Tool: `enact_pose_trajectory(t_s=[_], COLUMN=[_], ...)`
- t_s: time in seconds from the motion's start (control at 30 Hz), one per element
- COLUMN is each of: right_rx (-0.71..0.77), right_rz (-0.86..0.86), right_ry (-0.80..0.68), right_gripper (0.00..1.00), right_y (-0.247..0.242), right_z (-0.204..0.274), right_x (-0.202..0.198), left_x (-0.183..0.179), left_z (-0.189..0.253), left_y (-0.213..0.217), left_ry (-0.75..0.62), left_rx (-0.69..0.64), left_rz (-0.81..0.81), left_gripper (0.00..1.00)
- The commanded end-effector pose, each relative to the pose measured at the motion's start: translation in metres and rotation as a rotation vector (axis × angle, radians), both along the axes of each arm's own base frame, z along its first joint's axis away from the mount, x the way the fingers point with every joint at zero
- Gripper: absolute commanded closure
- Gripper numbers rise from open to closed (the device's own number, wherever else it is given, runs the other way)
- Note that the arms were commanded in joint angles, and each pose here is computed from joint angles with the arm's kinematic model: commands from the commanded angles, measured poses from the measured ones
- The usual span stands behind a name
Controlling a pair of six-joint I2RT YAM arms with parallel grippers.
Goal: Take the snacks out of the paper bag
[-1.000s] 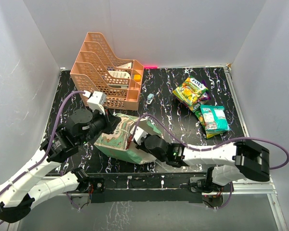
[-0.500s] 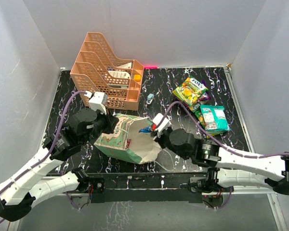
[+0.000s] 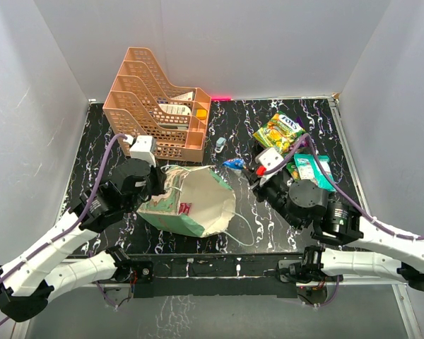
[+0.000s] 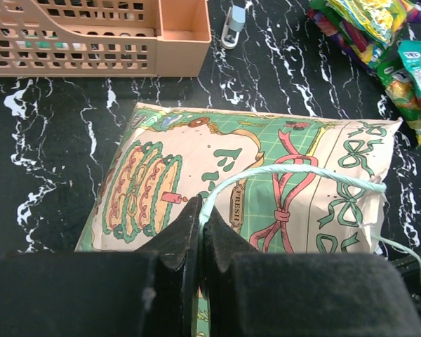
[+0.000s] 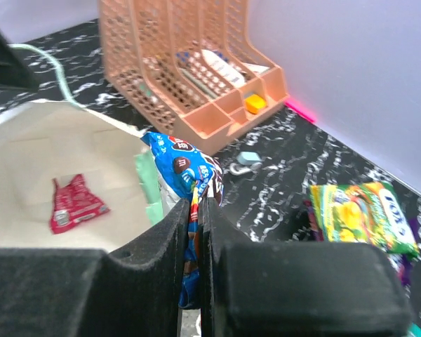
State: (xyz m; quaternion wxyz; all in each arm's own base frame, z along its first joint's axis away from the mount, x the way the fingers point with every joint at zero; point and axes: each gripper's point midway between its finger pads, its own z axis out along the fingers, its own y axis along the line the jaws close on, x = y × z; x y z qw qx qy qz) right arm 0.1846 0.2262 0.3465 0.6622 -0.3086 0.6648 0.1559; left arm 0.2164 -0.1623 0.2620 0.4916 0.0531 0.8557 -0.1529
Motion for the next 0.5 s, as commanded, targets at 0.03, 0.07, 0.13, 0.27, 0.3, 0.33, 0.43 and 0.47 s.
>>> enact_pose_trajectory(t_s=[0.03, 0.07, 0.13, 0.27, 0.3, 0.33, 0.43, 0.47], right_rx=[0.119, 0.148, 0.129, 0.074, 0.060, 0.039, 0.043, 0.060], right_rz=[-0.386, -0.468, -0.623, -0.778, -0.812, -0.848, -0.965, -1.004], right_ry=[-0.071, -0.073, -0.088, -0.085, -0.074, -0.061, -0.001, 0.024], right_gripper=[0.93, 0.93, 0.93, 0.93, 0.93, 0.93, 0.93, 0.93], right_y=[-0.053, -0.061, -0.080, -0.109, -0.118, -0.126, -0.160, -0.173], right_z=[0.033, 0.033, 0.027, 0.006, -0.002, -0.013, -0.043, -0.052], right_x=[0.032, 0.037, 0.047, 0.084, 0.094, 0.103, 0.129, 0.137], left_x=[0.002, 0.003, 0.004, 0.006, 0.006, 0.007, 0.010, 0.011], left_z=[0.012, 0.012, 0.015, 0.027, 0.033, 0.039, 0.063, 0.071], left_y=[0.017, 0.018, 0.019, 0.023, 0.025, 0.027, 0.028, 0.029], left_ry=[-0.031, -0.032, -0.040, -0.079, -0.096, -0.117, -0.190, -0.211], left_rx=[0.009, 0.011, 0.012, 0.023, 0.032, 0.039, 0.066, 0.078], left_rz=[0.076, 0.079, 0.087, 0.088, 0.084, 0.080, 0.043, 0.037], left_gripper=[1.00, 1.00, 1.00, 1.00, 1.00, 1.00, 1.00, 1.00])
